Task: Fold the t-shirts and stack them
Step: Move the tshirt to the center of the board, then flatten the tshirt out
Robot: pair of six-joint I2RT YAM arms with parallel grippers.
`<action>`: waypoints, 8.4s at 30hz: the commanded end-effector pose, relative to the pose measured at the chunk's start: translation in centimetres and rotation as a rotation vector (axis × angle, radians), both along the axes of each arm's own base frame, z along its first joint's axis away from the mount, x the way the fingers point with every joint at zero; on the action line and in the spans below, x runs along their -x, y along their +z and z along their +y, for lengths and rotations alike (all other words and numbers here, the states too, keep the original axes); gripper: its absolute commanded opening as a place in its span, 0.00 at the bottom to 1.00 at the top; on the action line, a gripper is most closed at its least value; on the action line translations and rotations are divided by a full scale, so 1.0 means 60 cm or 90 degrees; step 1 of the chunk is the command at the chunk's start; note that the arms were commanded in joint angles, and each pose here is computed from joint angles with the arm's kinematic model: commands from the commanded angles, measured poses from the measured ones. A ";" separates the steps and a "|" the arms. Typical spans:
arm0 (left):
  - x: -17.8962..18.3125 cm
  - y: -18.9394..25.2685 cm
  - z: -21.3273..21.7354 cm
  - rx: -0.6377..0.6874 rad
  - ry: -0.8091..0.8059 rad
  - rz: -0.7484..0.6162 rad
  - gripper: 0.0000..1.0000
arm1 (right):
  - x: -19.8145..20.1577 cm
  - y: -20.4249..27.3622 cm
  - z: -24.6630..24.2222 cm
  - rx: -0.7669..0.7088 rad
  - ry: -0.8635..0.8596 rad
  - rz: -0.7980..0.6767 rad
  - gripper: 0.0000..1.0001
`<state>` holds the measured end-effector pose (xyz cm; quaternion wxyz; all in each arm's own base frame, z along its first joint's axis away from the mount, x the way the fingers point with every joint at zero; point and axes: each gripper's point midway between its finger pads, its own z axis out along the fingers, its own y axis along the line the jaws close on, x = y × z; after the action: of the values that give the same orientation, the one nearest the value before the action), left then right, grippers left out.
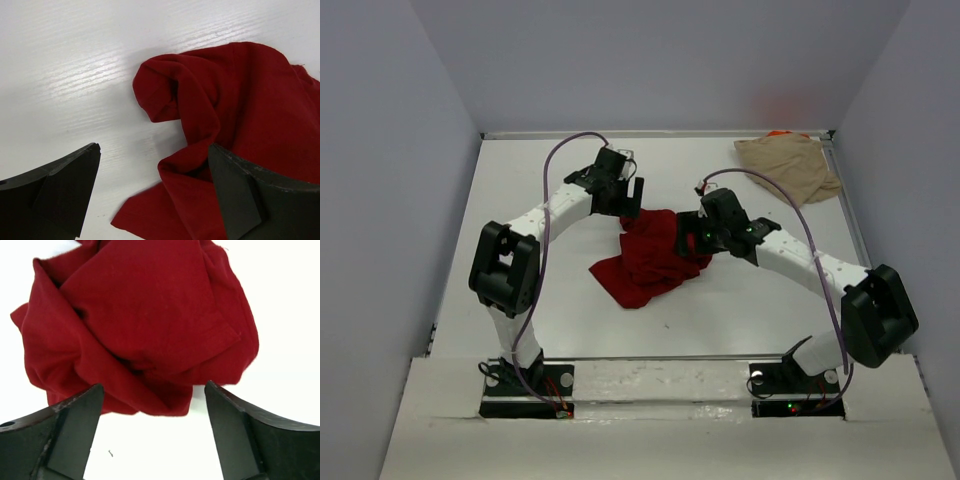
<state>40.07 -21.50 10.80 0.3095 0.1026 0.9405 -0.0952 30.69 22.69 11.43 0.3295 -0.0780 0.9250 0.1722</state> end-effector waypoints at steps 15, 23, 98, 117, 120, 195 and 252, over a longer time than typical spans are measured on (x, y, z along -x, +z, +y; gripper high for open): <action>0.012 0.039 -0.008 0.035 -0.015 -0.014 0.99 | -0.034 0.017 0.035 -0.009 0.016 -0.004 0.63; 0.017 0.047 -0.004 0.035 -0.014 -0.022 0.99 | -0.048 0.010 0.056 -0.018 0.036 0.000 0.49; 0.011 0.068 0.007 0.059 0.008 -0.066 0.99 | -0.241 0.586 0.014 0.210 -0.105 -0.517 0.00; -0.040 0.290 0.094 0.029 0.144 -0.240 0.99 | -0.168 0.572 0.068 0.244 -0.094 -0.506 0.00; -0.027 0.327 0.128 0.127 0.157 -0.296 0.99 | -0.144 0.582 0.115 0.263 -0.038 -0.542 0.00; 0.033 0.082 -0.203 0.200 -0.137 0.000 0.99 | -0.111 0.267 -0.056 0.110 -0.053 -0.202 0.68; 0.065 0.080 -0.192 0.554 -0.312 0.131 0.99 | -0.107 0.235 -0.083 -0.222 0.017 -0.104 0.56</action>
<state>38.01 -31.56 13.82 0.2348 0.1596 0.8230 -0.4920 37.68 16.15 22.78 0.3967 -0.0308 0.8842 0.2447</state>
